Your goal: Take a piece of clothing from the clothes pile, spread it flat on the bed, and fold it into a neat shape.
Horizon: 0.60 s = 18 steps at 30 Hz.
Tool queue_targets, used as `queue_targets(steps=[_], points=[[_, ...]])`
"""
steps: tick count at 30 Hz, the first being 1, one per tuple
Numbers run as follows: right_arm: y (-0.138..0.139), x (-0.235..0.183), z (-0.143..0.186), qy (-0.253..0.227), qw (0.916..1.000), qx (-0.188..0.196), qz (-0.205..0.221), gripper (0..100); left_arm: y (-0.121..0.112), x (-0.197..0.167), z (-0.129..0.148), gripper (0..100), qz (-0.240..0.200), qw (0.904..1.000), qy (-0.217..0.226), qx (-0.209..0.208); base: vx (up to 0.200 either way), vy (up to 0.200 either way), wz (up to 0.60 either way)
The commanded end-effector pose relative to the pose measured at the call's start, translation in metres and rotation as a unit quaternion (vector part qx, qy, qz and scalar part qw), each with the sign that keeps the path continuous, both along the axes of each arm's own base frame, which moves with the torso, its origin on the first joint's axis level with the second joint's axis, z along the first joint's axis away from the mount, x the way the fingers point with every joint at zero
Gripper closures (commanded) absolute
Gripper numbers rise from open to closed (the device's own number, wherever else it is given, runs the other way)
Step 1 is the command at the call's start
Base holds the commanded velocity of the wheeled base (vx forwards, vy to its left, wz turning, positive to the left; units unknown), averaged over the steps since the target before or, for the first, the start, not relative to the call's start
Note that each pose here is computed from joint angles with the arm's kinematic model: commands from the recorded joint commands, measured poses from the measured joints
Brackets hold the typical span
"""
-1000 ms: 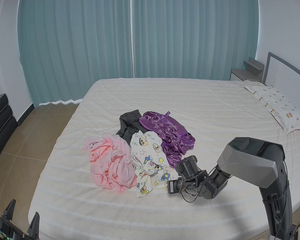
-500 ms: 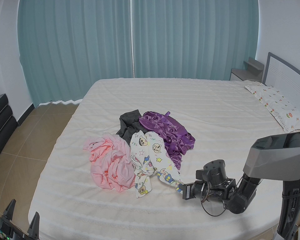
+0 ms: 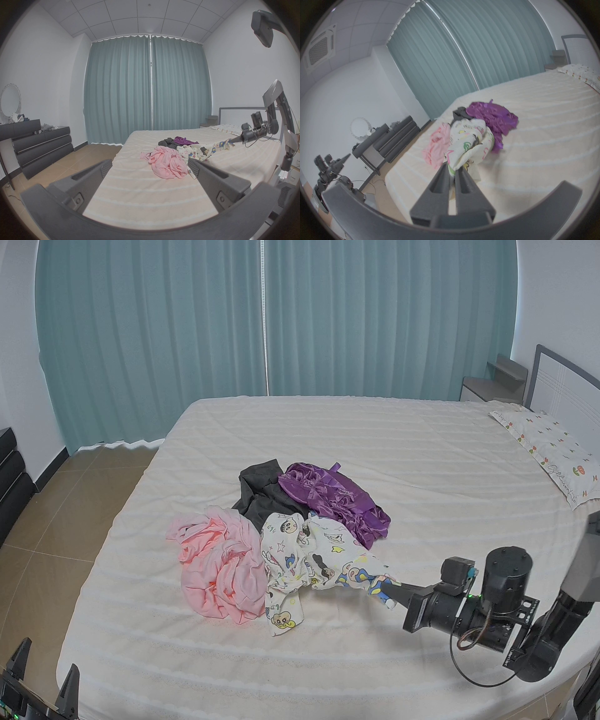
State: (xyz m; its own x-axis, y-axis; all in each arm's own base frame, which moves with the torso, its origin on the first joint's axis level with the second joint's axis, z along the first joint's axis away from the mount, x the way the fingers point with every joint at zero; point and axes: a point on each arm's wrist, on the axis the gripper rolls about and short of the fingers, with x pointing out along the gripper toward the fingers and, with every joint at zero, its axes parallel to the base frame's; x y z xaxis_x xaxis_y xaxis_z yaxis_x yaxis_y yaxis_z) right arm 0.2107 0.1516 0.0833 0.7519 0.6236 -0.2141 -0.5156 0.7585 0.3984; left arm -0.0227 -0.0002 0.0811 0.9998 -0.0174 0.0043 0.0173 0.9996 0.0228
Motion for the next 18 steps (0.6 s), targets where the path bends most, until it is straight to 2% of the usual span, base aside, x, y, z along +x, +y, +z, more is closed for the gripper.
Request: queue_targets(steps=[1, 3, 4, 5, 6, 8, 9, 11, 12, 13, 16, 17, 18], points=[[-0.009, -0.027, 0.066, -0.109, 0.9907, 0.078, 0.025, 100, 0.000, -0.012, 0.051, 0, -0.013, 0.9956, -0.092, -0.015, 0.000, 0.000, 0.00], [-0.009, -0.029, 0.083, -0.132, 0.9862, 0.096, 0.031, 100, 0.001, -0.014, 0.093, 0, -0.029, 0.9913, -0.117, -0.053, 0.000, 0.000, 0.00], [-0.008, -0.029, 0.090, -0.140, 0.9844, 0.102, 0.031, 100, 0.001, -0.013, 0.106, 0, -0.037, 0.9899, -0.121, -0.063, 0.000, 0.000, 0.00], [-0.007, -0.028, 0.107, -0.157, 0.9806, 0.113, 0.033, 100, 0.000, -0.006, 0.124, 0, -0.070, 0.9892, -0.114, -0.061, 0.000, 0.000, 0.00], [-0.007, -0.028, 0.115, -0.163, 0.9791, 0.117, 0.033, 100, -0.001, -0.002, 0.128, 0, -0.090, 0.9892, -0.104, -0.052, 0.000, 0.000, 0.00], [-0.007, -0.031, 0.145, -0.177, 0.9748, 0.130, 0.041, 100, -0.007, 0.030, 0.132, 0, -0.176, 0.9838, -0.034, -0.010, 0.000, 0.000, 0.00], [-0.006, -0.031, 0.150, -0.177, 0.9747, 0.130, 0.043, 100, -0.008, 0.036, 0.132, 0, -0.192, 0.9812, -0.019, -0.004, 0.000, 0.000, 0.00], [-0.005, -0.031, 0.176, -0.188, 0.9710, 0.138, 0.052, 100, -0.015, 0.081, 0.128, 0, -0.265, 0.9618, 0.067, 0.005, 0.000, 0.000, 0.00], [-0.005, -0.031, 0.176, -0.188, 0.9710, 0.138, 0.052, 100, -0.015, 0.081, 0.128, 0, -0.265, 0.9618, 0.067, 0.005, 0.000, 0.000, 0.00], [-0.003, -0.029, 0.189, -0.199, 0.9676, 0.146, 0.053, 100, -0.022, 0.106, 0.123, 0, -0.301, 0.9481, 0.102, 0.000, 0.000, 0.000, 0.00], [0.001, -0.027, 0.210, -0.218, 0.9611, 0.161, 0.052, 100, -0.045, 0.139, 0.100, 0, -0.372, 0.9110, 0.177, -0.001, 0.000, 0.000, 0.00], [0.001, -0.026, 0.211, -0.219, 0.9607, 0.162, 0.052, 100, -0.048, 0.141, 0.097, 0, -0.379, 0.9065, 0.186, 0.001, 0.000, 0.000, 0.00], [0.001, -0.027, 0.219, -0.224, 0.9589, 0.166, 0.054, 100, -0.063, 0.155, 0.080, 0, -0.409, 0.8837, 0.227, 0.008, 0.000, 0.000, 0.00]])
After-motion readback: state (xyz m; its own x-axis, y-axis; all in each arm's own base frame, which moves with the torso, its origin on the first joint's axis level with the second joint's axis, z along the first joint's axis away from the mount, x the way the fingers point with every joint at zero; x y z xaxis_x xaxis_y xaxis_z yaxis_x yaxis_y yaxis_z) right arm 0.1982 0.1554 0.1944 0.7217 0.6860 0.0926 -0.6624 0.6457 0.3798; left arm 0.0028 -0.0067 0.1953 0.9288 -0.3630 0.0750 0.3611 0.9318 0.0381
